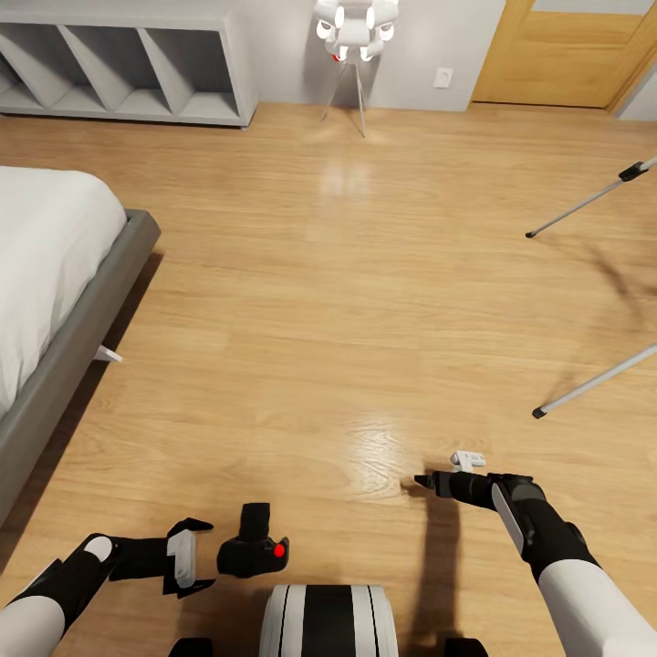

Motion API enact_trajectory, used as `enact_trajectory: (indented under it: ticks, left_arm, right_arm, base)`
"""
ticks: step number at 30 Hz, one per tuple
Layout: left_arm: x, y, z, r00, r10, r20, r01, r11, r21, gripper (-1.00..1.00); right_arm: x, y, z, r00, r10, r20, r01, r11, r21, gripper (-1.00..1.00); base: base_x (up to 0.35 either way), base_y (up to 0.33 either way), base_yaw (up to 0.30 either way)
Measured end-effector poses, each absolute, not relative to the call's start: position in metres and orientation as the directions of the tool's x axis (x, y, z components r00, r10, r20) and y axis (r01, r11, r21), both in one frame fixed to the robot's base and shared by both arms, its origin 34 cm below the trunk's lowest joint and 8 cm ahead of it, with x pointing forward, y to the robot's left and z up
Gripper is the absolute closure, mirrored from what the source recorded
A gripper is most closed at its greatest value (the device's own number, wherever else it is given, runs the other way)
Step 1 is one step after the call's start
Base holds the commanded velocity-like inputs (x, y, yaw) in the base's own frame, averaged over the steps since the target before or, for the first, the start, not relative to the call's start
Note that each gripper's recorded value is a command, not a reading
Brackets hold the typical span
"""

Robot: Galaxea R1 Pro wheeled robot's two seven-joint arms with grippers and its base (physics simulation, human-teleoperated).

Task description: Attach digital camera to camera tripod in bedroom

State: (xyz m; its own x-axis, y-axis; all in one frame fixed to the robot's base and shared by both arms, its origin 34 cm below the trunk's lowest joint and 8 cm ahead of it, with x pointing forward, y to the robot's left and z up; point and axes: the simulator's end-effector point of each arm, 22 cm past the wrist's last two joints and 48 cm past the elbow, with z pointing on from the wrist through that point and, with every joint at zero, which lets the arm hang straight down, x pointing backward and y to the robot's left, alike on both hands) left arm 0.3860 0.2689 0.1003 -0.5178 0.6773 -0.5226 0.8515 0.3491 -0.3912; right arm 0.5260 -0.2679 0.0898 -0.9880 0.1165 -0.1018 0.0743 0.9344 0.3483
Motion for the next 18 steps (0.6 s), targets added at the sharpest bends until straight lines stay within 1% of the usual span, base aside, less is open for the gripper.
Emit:
enact_trajectory:
  ticks: [10, 18]
  left_arm:
    - [0.383, 0.266, 0.094, -0.560, 0.676, -0.479, 0.824, 0.389, -0.413, -1.00]
    - [0.381, 0.250, 0.093, -0.564, 0.668, -0.486, 0.820, 0.382, -0.426, -1.00]
  right_arm:
    - [0.526, -0.268, 0.090, -0.988, 0.116, -0.102, 0.074, 0.934, 0.348, -1.00]
    - [0.526, -0.268, 0.090, -0.988, 0.116, -0.102, 0.074, 0.934, 0.349, -1.00]
  base:
    - [0.000, 0.000, 0.000]
    - [0.000, 0.000, 0.000]
